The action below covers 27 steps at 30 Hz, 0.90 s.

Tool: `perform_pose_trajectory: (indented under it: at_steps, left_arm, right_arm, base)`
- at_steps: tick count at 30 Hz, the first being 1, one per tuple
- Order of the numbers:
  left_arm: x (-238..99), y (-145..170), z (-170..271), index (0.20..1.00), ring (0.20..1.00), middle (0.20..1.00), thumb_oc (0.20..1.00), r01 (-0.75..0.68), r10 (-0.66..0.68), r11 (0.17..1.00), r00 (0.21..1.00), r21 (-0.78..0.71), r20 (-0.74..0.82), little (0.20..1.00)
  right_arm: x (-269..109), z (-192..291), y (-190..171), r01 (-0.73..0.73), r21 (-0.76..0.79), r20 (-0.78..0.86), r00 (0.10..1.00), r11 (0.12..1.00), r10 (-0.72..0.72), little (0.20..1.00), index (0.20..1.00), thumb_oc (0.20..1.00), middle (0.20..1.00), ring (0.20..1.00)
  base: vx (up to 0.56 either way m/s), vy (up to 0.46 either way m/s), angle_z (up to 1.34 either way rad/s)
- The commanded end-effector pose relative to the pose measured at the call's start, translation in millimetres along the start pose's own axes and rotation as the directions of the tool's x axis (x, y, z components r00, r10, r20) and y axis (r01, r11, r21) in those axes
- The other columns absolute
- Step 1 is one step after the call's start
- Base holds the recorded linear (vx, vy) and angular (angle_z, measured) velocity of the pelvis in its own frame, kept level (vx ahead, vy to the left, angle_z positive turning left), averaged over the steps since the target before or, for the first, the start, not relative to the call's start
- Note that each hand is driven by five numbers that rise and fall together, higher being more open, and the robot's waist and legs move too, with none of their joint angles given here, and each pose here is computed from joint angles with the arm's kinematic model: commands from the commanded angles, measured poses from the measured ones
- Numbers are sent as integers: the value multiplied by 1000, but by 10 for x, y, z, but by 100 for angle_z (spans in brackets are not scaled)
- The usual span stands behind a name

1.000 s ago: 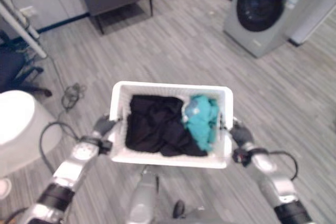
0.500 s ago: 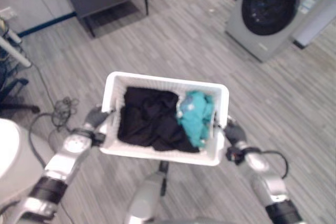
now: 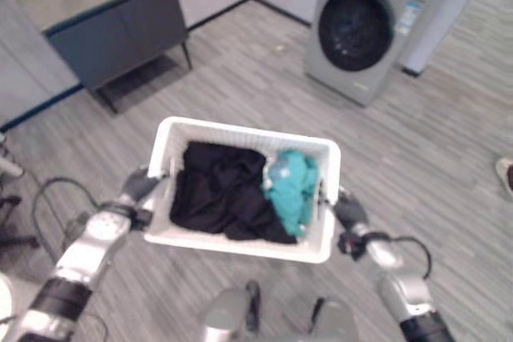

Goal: Grab the laundry basket,head to the washer,open it,put in the laundry and shut it.

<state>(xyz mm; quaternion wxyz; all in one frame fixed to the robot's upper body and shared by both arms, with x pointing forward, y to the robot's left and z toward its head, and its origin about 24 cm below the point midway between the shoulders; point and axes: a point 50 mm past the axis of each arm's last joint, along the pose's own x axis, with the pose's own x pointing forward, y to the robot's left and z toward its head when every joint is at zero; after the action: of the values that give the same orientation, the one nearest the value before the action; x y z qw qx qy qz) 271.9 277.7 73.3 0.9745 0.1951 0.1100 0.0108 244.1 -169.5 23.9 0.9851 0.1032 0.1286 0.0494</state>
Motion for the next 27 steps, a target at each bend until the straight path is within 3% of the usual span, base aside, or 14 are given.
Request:
perform_pose_trajectory:
  at_steps: [1,10,19,27]
  left_arm:
    - [1,-147,666,200,200,200,200,134,-86,985,932,-113,352,200]
    - [-37,51,652,200,200,200,200,85,-47,992,934,-95,355,200]
    - [-102,-144,404,200,200,200,200,127,-62,970,954,-208,294,200]
    - [-158,-103,333,200,200,200,200,90,-24,966,964,-242,264,200]
  right_arm:
    - [54,282,512,-319,108,173,939,942,298,200,200,200,200,200]
    - [53,251,498,-329,110,167,936,938,309,200,200,200,200,200]
    - [84,282,411,-304,48,154,943,951,294,200,200,200,200,200]
    - [70,270,350,-265,9,133,956,964,262,200,200,200,200,200]
  base:
    - [408,-334,0]
    - [315,-340,11]
    - [233,-410,16]
    - [223,-345,15]
